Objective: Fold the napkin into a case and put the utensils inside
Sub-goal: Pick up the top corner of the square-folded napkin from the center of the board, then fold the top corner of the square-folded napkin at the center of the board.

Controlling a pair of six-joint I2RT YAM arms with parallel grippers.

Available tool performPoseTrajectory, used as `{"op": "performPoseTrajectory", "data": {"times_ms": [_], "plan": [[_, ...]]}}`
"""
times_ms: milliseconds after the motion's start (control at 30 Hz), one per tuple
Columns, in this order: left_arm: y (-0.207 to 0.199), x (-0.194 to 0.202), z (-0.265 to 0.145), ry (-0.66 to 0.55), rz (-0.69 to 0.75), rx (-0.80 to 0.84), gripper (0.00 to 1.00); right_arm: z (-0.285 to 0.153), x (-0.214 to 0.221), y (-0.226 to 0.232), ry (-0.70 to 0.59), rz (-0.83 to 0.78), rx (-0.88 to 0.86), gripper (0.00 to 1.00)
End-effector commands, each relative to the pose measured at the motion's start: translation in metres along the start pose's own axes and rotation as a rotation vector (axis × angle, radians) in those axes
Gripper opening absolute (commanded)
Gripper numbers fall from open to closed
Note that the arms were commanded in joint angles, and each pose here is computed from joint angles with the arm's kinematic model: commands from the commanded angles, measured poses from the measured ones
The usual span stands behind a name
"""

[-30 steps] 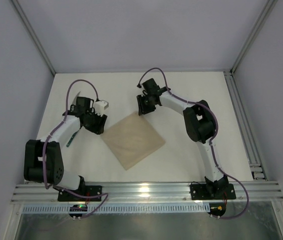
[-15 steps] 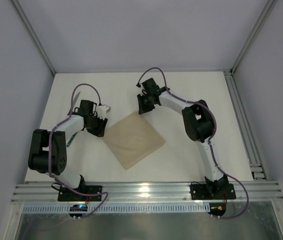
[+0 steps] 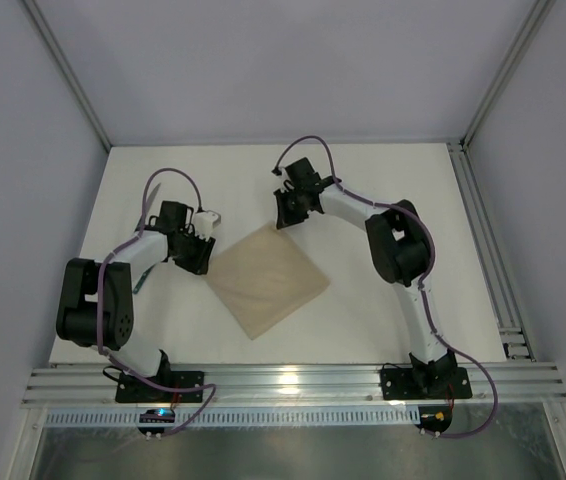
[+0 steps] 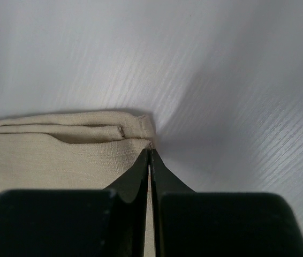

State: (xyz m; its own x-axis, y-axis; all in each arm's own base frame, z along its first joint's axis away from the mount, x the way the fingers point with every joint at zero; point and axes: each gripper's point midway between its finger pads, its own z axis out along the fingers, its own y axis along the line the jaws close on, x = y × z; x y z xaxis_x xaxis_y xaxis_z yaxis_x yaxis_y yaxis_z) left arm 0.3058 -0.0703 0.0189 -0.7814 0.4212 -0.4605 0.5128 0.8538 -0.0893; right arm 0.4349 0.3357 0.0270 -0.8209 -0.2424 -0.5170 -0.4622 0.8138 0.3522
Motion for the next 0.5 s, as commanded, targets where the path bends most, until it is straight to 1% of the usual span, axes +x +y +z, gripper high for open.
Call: {"op": "performPoseTrajectory", "data": {"times_ms": [0,267,467], "plan": [[0.001,-0.013,-0.003,-0.060,0.026,0.001,0.37,-0.037,-0.036,0.028,-0.131,-0.054,-0.069,0.04],[0.002,-0.016,-0.008,-0.073,0.032,-0.010,0.37,-0.065,-0.042,0.052,-0.192,-0.097,-0.102,0.04],[0.003,-0.017,-0.011,-0.076,0.037,-0.017,0.37,-0.068,-0.026,0.068,-0.169,-0.114,-0.123,0.04]]}}
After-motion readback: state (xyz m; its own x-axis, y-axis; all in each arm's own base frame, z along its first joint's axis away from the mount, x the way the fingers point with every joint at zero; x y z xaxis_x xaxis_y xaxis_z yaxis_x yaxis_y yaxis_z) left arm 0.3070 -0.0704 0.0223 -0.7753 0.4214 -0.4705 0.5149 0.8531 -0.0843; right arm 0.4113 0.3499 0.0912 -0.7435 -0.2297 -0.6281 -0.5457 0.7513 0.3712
